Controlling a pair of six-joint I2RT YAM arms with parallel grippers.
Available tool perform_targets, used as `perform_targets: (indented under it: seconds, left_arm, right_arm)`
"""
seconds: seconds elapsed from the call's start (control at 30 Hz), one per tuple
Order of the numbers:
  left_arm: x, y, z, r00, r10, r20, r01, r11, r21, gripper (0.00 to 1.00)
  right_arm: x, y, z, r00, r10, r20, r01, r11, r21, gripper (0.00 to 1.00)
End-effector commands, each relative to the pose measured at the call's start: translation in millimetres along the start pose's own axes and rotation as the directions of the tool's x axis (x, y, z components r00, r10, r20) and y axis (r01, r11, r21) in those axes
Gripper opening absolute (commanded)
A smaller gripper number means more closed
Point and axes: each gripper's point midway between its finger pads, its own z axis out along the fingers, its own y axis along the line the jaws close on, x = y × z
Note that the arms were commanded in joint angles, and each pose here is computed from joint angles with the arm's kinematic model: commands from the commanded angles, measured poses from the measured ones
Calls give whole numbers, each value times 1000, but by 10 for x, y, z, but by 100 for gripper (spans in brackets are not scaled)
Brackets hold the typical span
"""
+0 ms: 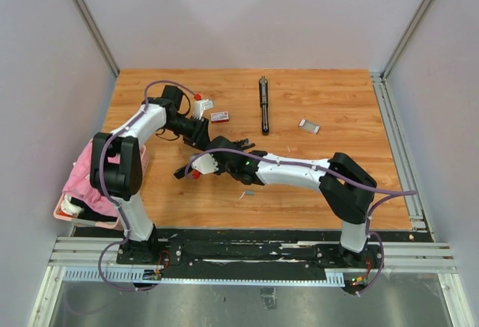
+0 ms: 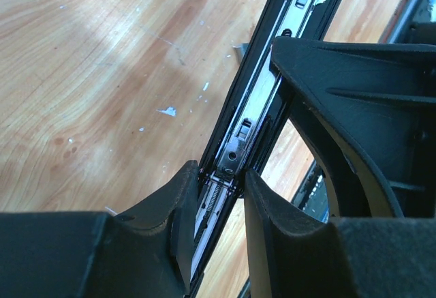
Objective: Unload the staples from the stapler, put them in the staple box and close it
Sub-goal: Place the stapler at the center of the board.
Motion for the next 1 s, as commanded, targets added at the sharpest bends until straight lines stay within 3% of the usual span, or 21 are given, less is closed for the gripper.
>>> perform_targets:
  seconds: [0.0, 0.3, 0.6, 0.97]
  left_arm:
    - [-90, 215, 59, 998, -2, 63, 13, 985, -171, 0]
    - [-66, 478, 118, 983, -38, 177, 92, 947, -307, 0]
    - [64, 609, 161, 981, -61, 184, 129, 915, -382, 0]
    - [66, 707, 140, 976, -66, 209, 156, 880, -448, 0]
  right_arm:
    - [-18, -328, 57, 997, 81, 14, -82, 988, 130, 37]
    - [6, -354, 237, 994, 110, 14, -111, 982, 152, 39]
    - [-7, -154, 493, 994, 107, -10, -105, 987, 119, 44]
    - [-10, -311, 250, 990, 142, 18, -143, 981, 128, 54]
